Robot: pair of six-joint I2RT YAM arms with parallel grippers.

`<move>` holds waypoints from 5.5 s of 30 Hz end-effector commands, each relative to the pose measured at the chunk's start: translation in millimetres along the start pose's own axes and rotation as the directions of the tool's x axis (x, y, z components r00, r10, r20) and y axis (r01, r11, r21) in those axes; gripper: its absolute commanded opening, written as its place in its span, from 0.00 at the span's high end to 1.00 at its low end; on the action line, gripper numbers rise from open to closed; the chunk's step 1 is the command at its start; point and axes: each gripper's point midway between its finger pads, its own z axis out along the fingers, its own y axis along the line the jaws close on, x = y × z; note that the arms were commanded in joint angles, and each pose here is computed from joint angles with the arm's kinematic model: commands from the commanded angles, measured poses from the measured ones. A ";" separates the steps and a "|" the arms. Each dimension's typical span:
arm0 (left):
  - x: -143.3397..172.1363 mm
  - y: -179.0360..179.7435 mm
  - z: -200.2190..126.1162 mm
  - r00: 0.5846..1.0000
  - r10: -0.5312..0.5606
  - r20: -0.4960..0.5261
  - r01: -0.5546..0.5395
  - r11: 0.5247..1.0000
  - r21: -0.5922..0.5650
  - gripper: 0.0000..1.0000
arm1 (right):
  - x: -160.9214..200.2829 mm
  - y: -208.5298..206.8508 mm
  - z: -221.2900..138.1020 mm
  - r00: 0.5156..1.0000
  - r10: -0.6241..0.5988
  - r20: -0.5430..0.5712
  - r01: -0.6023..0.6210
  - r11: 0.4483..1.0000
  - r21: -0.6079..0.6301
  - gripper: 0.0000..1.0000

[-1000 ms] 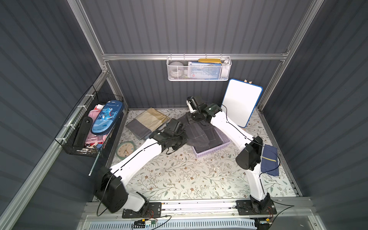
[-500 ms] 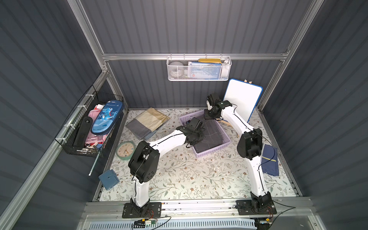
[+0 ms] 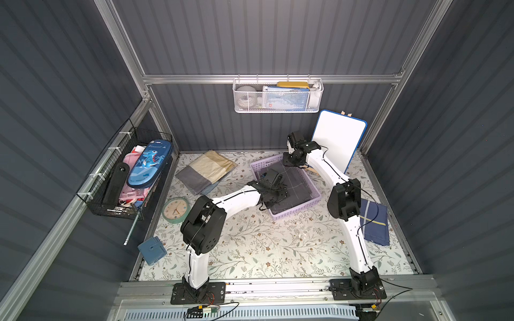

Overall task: Put the folded pillowcase in the basket
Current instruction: Place the pillowcase in the basket, then adjust the basket at the center of the board, then move the pillowcase to the center of the board, then adjust the basket at the center of the board.

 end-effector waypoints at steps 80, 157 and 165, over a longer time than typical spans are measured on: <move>-91.7 133.7 -110.8 0.957 0.286 0.052 -0.239 0.876 -0.419 0.65 | 276.5 -160.9 -217.3 0.848 0.514 0.128 -0.530 0.830 0.176 0.80; 27.7 -45.5 -186.3 0.924 0.266 0.277 -0.340 0.900 0.273 0.00 | 240.0 -88.5 -183.1 0.827 0.553 -0.102 -0.555 0.832 0.015 0.63; 30.4 -27.4 -192.1 0.932 0.264 0.250 -0.316 0.928 0.199 0.00 | 162.5 -43.8 -125.3 0.872 0.454 -0.182 -0.479 0.867 -0.134 0.57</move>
